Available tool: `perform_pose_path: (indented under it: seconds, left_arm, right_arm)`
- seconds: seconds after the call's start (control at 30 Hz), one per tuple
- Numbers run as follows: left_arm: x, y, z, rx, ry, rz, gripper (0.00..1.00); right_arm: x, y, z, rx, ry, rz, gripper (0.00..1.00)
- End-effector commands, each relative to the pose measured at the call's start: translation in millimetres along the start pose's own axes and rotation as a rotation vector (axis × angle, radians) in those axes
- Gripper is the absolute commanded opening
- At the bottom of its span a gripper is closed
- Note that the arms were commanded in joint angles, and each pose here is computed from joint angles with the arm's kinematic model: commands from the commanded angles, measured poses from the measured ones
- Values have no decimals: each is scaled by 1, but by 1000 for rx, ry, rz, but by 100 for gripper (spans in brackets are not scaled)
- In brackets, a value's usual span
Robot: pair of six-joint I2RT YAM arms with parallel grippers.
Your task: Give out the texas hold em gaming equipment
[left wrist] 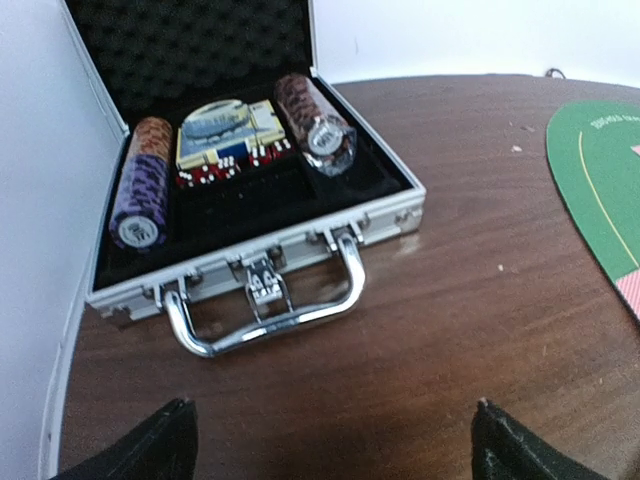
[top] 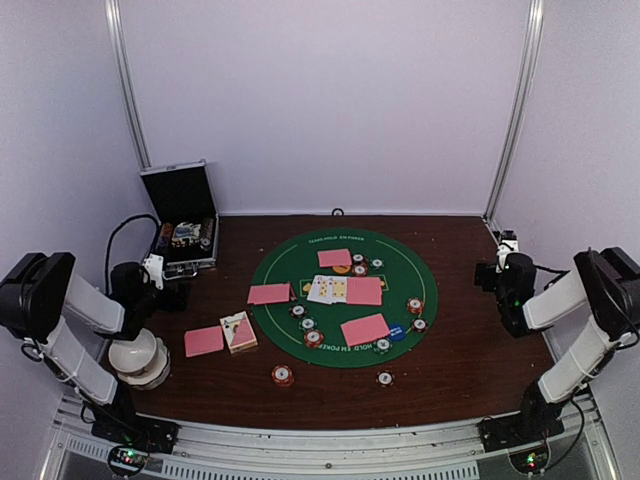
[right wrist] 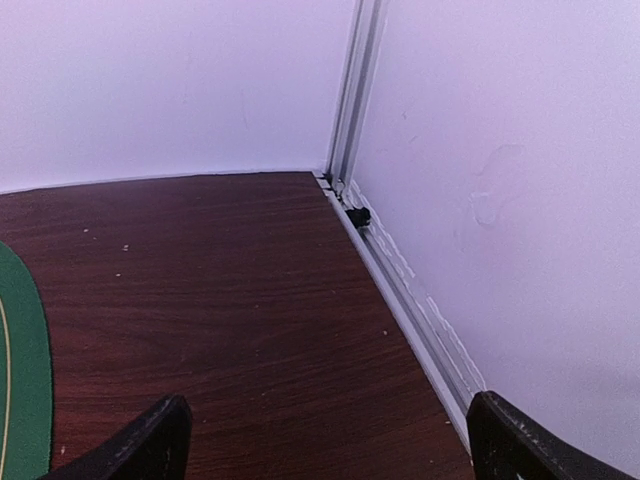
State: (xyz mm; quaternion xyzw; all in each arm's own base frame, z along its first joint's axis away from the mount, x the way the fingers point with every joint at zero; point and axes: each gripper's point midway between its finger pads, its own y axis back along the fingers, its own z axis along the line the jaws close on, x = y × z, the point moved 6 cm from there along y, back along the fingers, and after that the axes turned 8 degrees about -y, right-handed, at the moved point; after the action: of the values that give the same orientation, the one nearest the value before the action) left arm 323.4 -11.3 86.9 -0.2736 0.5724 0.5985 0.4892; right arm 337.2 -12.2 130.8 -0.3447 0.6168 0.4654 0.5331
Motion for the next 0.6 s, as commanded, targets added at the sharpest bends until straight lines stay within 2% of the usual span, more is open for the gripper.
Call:
perform_pose_path:
  seconds: [0.0, 0.2, 0.43, 0.57]
  left_arm:
    - [-24, -3, 9, -47, -8, -92, 98]
    - [-24, -3, 9, -50, -7, -89, 98]
    - [-24, -2, 9, -51, -7, -93, 97]
    - [-23, -2, 9, -50, -8, -91, 97]
  right_arm:
    - [-6, -8, -10, -15, -47, 19, 99]
    - [-7, -4, -11, -25, -55, -23, 99]
    - [-7, -5, -9, -36, -49, -15, 99]
    - [-6, -8, 3, -122, -6, 11, 100]
